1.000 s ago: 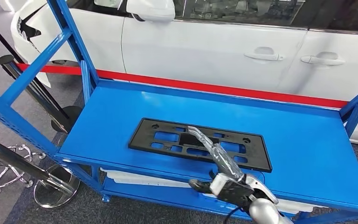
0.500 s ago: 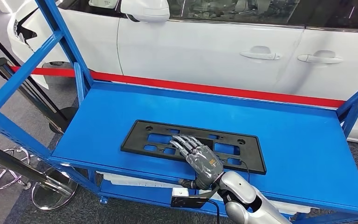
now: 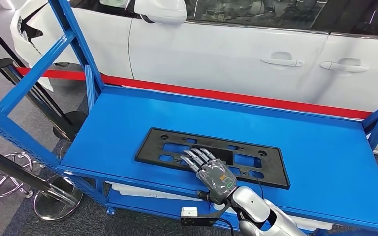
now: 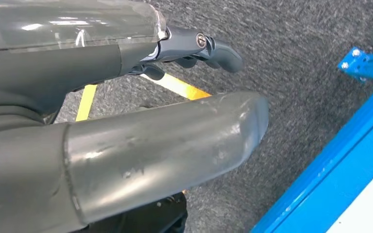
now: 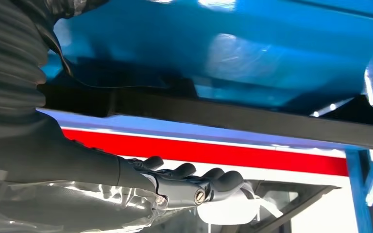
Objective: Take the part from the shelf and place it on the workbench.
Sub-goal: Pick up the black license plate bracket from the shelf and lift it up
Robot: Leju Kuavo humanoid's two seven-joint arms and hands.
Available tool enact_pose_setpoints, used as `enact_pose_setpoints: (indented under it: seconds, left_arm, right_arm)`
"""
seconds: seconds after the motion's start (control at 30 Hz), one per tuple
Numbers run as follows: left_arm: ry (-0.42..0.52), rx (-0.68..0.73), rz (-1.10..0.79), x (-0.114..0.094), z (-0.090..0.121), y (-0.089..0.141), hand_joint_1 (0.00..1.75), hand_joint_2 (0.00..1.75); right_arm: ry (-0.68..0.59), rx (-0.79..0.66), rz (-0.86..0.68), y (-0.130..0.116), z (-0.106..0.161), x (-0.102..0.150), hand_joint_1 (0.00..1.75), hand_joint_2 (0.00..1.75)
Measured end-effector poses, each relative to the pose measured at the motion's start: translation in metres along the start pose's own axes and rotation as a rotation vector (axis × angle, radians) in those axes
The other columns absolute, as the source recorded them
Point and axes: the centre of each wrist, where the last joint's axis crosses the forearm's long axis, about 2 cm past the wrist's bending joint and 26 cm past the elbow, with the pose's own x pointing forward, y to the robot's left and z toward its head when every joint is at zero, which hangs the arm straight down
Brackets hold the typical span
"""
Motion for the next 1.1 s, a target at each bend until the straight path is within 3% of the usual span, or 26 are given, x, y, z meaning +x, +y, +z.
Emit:
enact_pose_setpoints:
  seconds: [0.3, 0.7, 1.1]
  left_arm:
    - [0.001, 0.002, -0.011, -0.001, 0.0, 0.001, 0.0, 0.0]
    - [-0.013, -0.009, -0.039, 0.002, -0.001, 0.003, 0.0, 0.0]
    - [-0.016, -0.027, -0.071, 0.003, -0.001, 0.003, 0.0, 0.0]
  right_arm:
    - [0.008, -0.074, 0.015, 0.004, -0.006, 0.014, 0.0, 1.75]
    - [0.024, -0.147, -0.11, 0.002, -0.037, 0.04, 0.0, 1.75]
    - [0.13, -0.147, 0.073, 0.023, -0.049, 0.038, 0.0, 1.75]
